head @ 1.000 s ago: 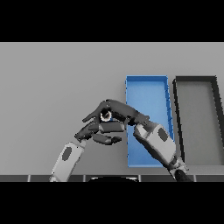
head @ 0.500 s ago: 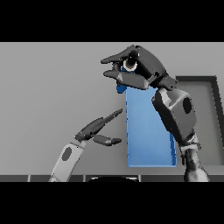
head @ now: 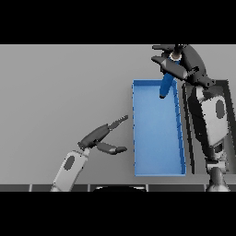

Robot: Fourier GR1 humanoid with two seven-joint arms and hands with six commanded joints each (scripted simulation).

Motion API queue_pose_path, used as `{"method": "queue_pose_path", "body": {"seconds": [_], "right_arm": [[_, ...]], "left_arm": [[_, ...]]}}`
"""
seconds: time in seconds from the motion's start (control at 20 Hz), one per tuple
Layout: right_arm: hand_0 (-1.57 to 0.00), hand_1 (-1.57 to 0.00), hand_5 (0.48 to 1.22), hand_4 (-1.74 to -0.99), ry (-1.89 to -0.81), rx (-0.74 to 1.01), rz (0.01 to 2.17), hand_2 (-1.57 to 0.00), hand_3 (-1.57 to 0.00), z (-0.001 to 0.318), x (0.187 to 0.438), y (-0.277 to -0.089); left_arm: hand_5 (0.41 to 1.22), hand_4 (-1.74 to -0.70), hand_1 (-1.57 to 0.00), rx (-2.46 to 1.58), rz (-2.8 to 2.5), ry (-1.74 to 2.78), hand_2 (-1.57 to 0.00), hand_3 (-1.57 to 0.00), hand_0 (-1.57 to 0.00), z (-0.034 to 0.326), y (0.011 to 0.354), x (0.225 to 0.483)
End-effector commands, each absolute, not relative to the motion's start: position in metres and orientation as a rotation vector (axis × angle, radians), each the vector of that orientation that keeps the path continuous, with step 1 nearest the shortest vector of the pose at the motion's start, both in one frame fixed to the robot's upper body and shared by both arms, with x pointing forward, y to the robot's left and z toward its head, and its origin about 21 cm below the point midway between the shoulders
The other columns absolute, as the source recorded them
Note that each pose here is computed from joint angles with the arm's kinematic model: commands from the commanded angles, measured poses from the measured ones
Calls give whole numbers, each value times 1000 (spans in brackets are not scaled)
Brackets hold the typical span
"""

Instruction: Pick up the blue pipe and place it into the blue bin.

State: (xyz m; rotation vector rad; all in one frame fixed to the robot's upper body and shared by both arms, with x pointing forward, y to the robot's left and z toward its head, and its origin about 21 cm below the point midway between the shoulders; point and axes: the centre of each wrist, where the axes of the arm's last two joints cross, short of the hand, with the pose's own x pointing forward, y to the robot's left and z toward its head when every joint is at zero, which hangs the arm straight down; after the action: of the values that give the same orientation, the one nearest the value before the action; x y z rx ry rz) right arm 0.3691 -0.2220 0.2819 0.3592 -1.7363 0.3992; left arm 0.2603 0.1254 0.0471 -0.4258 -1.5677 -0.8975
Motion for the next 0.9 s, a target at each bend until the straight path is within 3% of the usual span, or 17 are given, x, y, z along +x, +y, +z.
{"method": "queue_pose_path", "body": {"seconds": [0.0, 0.25, 0.6, 0.65, 0.85], "right_arm": [[-1571, -1571, 1221, -1741, -1710, 330, 384, -1571, -1571, 273, 369, -229], [-1571, -1571, 1221, -1741, -1533, 245, 300, -1571, -1571, 221, 346, -253], [-1571, -1571, 1221, -1741, -1309, 59, 188, -1571, -1521, 168, 319, -251], [-1571, -1571, 1221, -1741, -1285, 35, 182, -1571, -1255, 164, 317, -252], [-1571, -1548, 1221, -1741, -1128, -83, 192, -1571, -847, 134, 310, -251]], "left_arm": [[419, -865, 1, -424, -899, -1572, 1, 1, 1, 48, 125, 260], [423, -878, 1, -436, -876, -1554, 1, 1, 1, 45, 125, 254], [422, -888, 1, -431, -878, -1552, 1, 1, 1, 46, 127, 254], [420, -887, 1, -432, -880, -1547, 1, 1, 1, 45, 125, 253], [421, -883, 1, -436, -878, -1559, 1, 1, 1, 46, 125, 250]]}}
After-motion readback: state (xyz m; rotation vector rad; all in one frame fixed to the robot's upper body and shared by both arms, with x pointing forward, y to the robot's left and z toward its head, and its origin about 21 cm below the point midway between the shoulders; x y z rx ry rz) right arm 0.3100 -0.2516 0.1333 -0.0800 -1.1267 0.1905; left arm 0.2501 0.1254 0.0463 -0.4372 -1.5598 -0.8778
